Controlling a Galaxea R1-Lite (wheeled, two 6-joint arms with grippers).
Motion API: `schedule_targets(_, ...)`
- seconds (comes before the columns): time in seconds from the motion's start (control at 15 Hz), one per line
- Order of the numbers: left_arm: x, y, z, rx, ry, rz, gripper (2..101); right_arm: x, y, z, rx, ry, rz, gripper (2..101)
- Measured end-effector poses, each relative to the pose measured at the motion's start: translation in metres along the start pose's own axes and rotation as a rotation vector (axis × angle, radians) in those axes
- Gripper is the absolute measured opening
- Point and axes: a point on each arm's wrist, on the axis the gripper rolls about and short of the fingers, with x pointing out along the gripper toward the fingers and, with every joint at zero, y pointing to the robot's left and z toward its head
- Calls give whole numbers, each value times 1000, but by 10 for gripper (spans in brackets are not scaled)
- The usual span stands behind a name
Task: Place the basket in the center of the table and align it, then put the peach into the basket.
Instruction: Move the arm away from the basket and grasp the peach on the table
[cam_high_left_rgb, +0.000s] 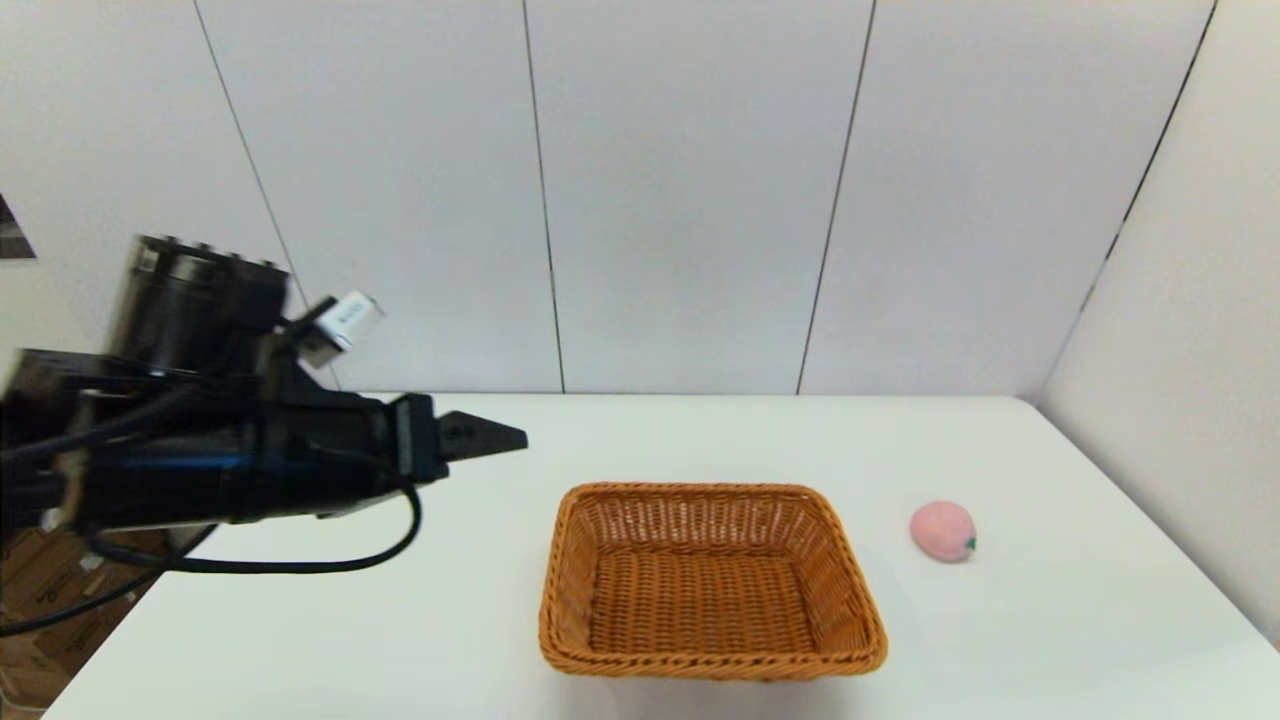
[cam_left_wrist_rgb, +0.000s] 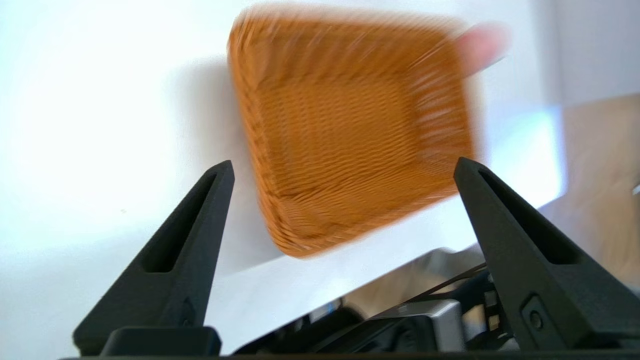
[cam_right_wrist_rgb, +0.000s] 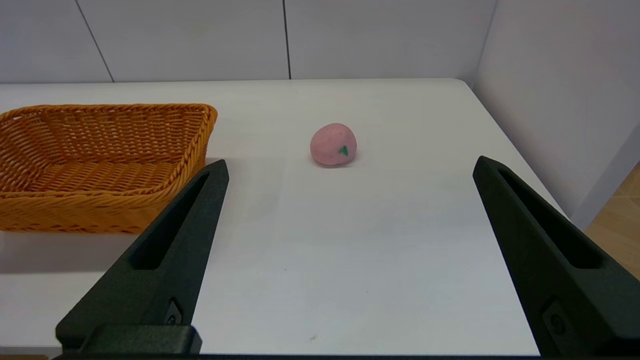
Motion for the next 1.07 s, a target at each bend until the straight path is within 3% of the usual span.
schedule_targets(0.33, -150, -20, -35, 126, -348, -143, 937, 0, 0, 0, 0, 0, 0, 971)
schedule_targets(0.53, -209, -11, -80, 209, -547, -64, 950, 0, 0, 0, 0, -1, 0, 971)
schedule_targets(0.73, -227, 2, -133, 266, -689, 29, 959, 0, 0, 0, 0, -1, 0, 971)
schedule_targets(1.07, -197, 43, -207, 387, -744, 179, 968, 0, 0, 0, 0, 0, 0, 971)
